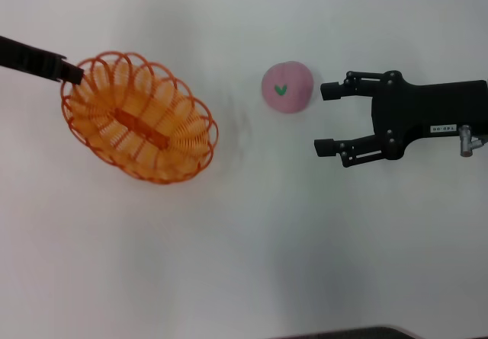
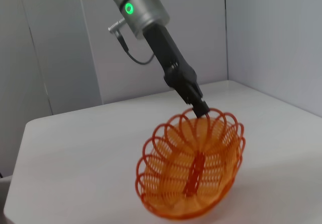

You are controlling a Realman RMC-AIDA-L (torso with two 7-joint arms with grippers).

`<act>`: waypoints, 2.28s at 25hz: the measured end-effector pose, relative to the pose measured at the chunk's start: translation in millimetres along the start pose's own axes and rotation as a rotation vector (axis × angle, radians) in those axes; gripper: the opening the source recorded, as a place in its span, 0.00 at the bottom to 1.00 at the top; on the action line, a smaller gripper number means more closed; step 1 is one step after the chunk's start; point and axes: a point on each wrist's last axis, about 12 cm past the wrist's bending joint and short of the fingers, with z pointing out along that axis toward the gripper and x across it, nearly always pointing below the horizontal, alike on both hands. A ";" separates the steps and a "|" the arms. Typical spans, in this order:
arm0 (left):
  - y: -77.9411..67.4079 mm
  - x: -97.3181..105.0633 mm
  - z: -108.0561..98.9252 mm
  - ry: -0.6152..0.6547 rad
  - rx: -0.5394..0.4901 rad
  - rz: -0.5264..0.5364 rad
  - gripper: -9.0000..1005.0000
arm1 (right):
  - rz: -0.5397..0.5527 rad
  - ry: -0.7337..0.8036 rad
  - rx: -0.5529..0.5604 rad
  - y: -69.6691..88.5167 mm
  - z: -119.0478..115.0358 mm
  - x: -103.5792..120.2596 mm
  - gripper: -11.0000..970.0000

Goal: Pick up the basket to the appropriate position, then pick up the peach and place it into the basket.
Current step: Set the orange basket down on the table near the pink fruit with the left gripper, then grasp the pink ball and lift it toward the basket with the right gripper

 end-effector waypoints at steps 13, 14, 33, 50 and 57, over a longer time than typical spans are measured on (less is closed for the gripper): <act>13.7 36.6 -7.7 -0.181 0.050 -0.336 0.04 | -0.009 0.003 0.000 -2.0 0.1 -2.0 0.97; 16.9 43.1 -6.7 -0.201 0.057 -0.375 0.04 | -0.011 0.004 0.000 -1.9 0.7 -1.9 0.97; 27.2 104.2 31.8 -0.226 0.215 -0.684 0.06 | -0.030 0.005 0.011 -2.1 4.9 0.8 0.97; 42.9 120.3 21.0 -0.280 0.247 -0.783 0.45 | -0.027 0.008 0.025 -4.2 8.0 1.7 0.97; 49.9 113.6 -21.4 -0.549 0.333 -0.446 0.71 | -0.017 0.011 0.033 -4.4 9.6 4.3 0.97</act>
